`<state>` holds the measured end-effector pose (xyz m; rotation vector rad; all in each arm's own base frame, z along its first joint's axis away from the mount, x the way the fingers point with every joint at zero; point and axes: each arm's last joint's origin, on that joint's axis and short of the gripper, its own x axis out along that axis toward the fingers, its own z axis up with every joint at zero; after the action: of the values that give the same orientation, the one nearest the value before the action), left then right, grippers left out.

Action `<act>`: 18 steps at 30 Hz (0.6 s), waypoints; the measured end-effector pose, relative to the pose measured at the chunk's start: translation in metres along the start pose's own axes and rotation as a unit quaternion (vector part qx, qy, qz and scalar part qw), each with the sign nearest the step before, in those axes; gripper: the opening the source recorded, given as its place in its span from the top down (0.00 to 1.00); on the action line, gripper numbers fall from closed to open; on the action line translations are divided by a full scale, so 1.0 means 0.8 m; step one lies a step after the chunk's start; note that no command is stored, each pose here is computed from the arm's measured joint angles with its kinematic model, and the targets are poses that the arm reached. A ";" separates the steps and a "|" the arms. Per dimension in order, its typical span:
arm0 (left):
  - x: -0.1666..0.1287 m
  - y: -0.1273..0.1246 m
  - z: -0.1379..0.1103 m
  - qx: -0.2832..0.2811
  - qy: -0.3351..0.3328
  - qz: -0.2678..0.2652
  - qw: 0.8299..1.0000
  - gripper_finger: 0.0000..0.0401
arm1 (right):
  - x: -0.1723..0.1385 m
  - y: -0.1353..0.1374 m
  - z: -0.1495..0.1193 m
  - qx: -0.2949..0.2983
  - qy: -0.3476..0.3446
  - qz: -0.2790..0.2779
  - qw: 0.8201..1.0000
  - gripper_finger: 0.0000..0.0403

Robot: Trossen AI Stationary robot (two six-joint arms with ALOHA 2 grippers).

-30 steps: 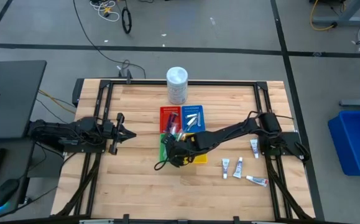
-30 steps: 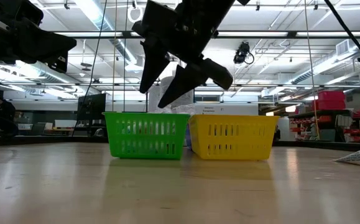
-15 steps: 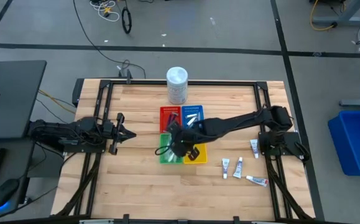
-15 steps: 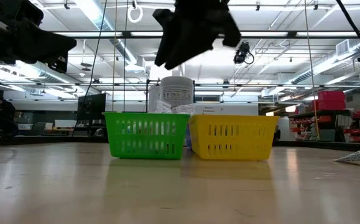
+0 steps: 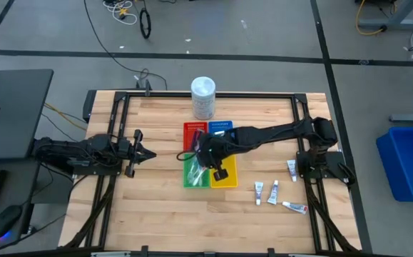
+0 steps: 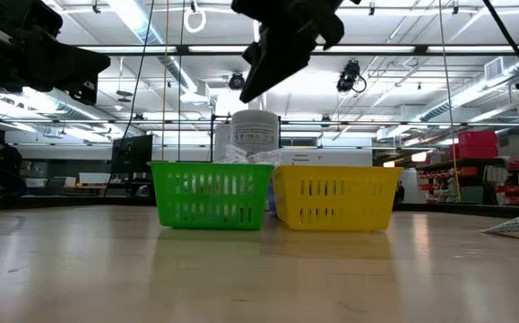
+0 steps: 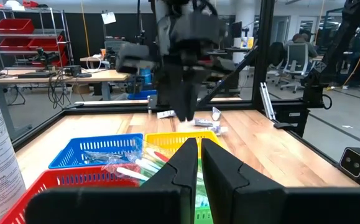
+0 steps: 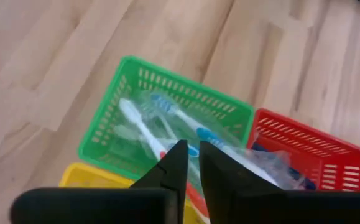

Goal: Pick & Place Travel size toiletries
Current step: Put the white toothpaste into the yellow bin

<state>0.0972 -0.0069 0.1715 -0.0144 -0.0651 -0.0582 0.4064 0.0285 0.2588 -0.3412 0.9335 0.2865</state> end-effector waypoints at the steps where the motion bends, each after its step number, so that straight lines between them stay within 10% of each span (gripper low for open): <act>1: 0.000 0.000 0.000 0.000 0.000 0.000 1.000 0.93 | -0.004 -0.002 0.001 0.005 -0.005 -0.002 1.000 0.88; 18: 0.000 0.000 0.000 0.000 0.000 0.000 1.000 0.93 | -0.054 -0.017 -0.017 0.072 -0.069 -0.040 0.994 0.99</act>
<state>0.0972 -0.0069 0.1715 -0.0143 -0.0652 -0.0580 0.3774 0.0072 0.2891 -0.2216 0.7972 0.1666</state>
